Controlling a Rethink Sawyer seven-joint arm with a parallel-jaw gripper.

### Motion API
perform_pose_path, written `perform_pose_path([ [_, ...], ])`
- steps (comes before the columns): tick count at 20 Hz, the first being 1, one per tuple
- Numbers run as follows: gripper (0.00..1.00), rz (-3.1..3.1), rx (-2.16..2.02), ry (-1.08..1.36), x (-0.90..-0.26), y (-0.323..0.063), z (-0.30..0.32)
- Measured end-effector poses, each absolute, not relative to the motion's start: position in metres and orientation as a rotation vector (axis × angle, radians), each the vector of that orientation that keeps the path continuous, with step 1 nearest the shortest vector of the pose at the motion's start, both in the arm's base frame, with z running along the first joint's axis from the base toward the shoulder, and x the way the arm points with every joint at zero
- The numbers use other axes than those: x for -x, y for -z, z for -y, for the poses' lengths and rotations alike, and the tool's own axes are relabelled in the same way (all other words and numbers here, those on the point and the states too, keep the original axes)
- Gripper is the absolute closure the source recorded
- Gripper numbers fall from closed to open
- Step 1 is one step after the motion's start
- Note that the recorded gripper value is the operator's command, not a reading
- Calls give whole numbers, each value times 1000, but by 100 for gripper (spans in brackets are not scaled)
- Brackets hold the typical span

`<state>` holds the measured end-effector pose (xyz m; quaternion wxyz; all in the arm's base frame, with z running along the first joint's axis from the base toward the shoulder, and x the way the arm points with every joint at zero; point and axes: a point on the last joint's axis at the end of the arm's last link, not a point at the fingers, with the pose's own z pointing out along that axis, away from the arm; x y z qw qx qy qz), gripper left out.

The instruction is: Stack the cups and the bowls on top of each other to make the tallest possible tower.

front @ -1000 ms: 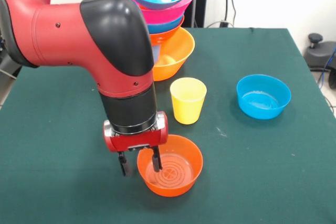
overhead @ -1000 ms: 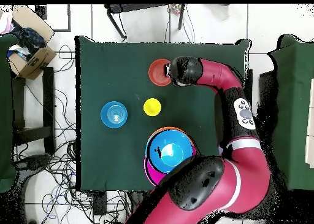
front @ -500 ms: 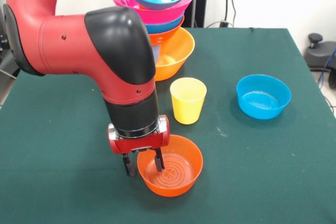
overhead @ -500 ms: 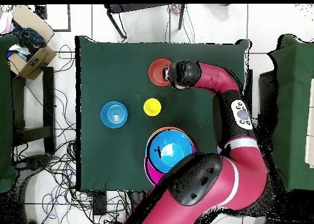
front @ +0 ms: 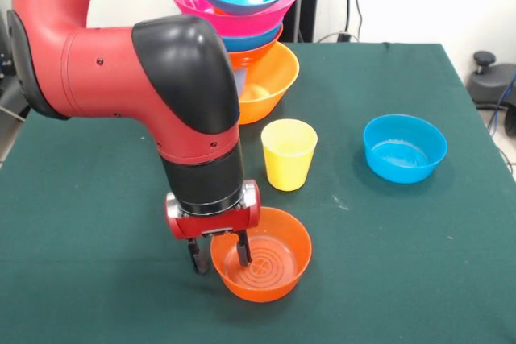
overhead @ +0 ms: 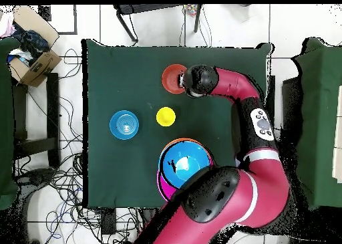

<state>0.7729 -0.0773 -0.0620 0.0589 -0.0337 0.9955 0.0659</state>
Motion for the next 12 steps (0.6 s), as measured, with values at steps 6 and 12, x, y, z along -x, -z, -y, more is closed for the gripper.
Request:
perform_pose_path([
  [6, 100, -3019, 111, -175, -773, 63, 78],
  [12, 100, -3014, 139, -130, -778, 53, 75],
])
